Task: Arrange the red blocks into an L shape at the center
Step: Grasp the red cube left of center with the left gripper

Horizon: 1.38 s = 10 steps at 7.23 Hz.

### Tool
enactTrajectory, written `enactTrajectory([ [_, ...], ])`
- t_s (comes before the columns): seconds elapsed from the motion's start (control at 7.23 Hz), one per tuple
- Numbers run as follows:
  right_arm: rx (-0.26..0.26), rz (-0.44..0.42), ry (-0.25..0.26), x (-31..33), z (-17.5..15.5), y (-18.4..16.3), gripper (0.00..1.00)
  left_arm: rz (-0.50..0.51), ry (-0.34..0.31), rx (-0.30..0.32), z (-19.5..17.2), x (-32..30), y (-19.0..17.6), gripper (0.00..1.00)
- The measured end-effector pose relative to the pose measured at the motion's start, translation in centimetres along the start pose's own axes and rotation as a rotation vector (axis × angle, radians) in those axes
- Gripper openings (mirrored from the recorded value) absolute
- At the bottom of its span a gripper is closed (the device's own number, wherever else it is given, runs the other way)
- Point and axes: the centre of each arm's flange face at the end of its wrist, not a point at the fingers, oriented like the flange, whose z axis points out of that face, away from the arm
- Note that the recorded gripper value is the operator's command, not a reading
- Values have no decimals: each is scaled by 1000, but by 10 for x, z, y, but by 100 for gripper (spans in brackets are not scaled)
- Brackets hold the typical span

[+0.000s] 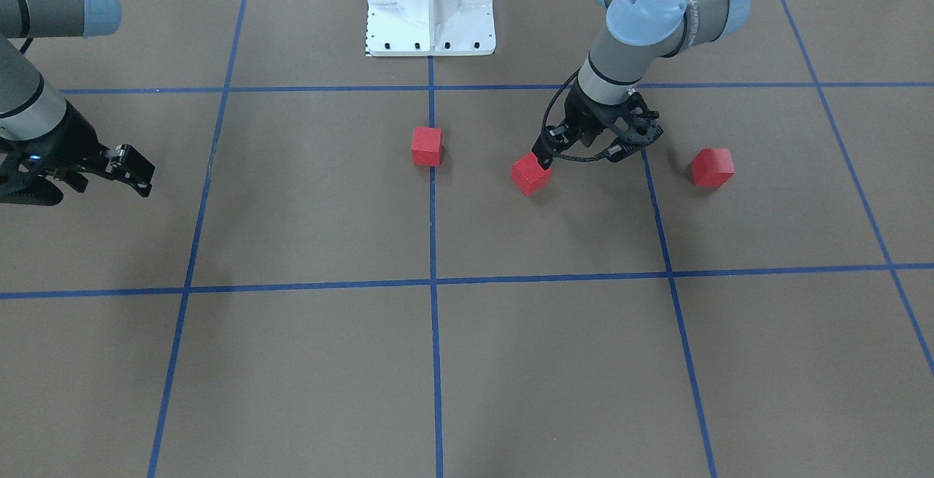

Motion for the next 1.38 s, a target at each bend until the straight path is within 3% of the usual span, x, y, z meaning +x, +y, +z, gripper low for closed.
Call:
enactTrajectory([
  [0.97, -10, 4, 2, 5, 3, -1, 100, -56, -75, -11, 46, 29, 10, 96],
  [1.11, -10, 4, 2, 5, 3, -1, 100, -56, -79, -11, 49, 30, 9, 90],
  [1.24, -10, 4, 2, 5, 3, -1, 100, -56, -81, -11, 51, 32, 9, 74],
  [1.38, -10, 4, 2, 5, 3, -1, 100, -56, -82, -11, 51, 34, 9, 46],
])
